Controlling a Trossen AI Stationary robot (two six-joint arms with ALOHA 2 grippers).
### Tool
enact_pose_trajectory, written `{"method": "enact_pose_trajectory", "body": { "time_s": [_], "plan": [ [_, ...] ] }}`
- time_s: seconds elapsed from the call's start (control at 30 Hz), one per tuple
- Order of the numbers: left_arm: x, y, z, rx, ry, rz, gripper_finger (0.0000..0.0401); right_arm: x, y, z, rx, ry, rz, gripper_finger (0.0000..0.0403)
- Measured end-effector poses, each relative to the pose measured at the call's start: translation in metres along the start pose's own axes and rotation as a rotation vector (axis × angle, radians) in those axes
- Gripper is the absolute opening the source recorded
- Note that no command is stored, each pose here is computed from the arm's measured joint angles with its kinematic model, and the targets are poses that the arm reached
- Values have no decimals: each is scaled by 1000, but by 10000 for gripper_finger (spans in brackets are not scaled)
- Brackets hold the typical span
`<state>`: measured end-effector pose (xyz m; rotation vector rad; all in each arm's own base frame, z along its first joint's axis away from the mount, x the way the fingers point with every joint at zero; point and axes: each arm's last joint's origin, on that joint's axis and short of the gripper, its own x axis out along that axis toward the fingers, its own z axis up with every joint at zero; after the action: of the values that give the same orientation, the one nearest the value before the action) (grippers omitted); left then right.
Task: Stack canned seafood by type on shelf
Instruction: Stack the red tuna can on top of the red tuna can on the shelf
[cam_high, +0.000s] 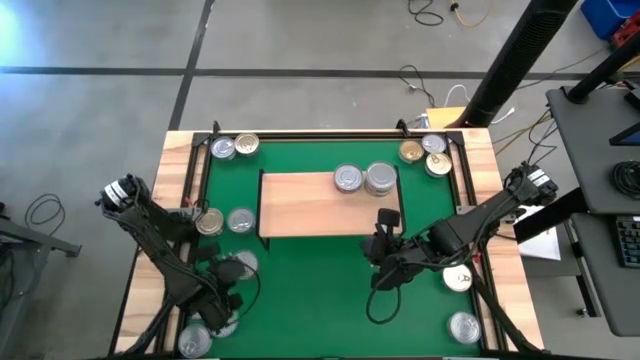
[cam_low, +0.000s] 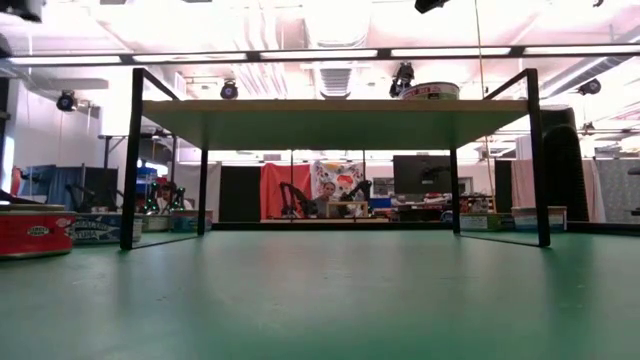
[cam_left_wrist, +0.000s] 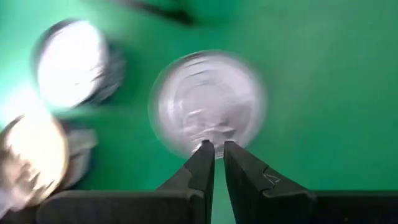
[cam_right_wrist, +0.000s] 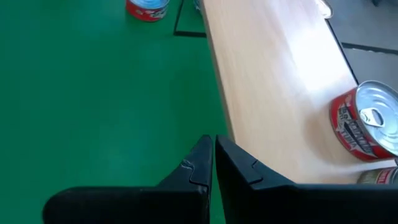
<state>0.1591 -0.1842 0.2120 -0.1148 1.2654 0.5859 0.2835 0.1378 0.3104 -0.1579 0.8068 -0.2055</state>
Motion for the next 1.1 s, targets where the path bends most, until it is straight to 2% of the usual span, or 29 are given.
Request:
{"method": "enact_pose_trajectory", "body": {
  "time_s": [0.13,0.27,0.4,0.53,0.67,0.9,1.1],
  "plan": [
    [5,22,-5,-112,32,157,21,-4,7,-3,1,-3,18,12],
    [19,33,-6,-197,33,99,21,-12,19,-8,5,-8,50,12],
    [39,43,-5,-232,35,20,21,-21,31,-13,11,-17,83,12],
    [56,61,0,-261,48,39,21,-25,36,-16,37,-20,98,12],
    [67,71,2,-238,55,29,21,-27,39,-17,64,-20,106,12],
    [78,60,3,-163,16,-138,21,-27,39,-17,92,-5,128,12],
    [72,20,19,36,-154,-458,21,-27,40,-17,108,-9,133,12]
  ]
}}
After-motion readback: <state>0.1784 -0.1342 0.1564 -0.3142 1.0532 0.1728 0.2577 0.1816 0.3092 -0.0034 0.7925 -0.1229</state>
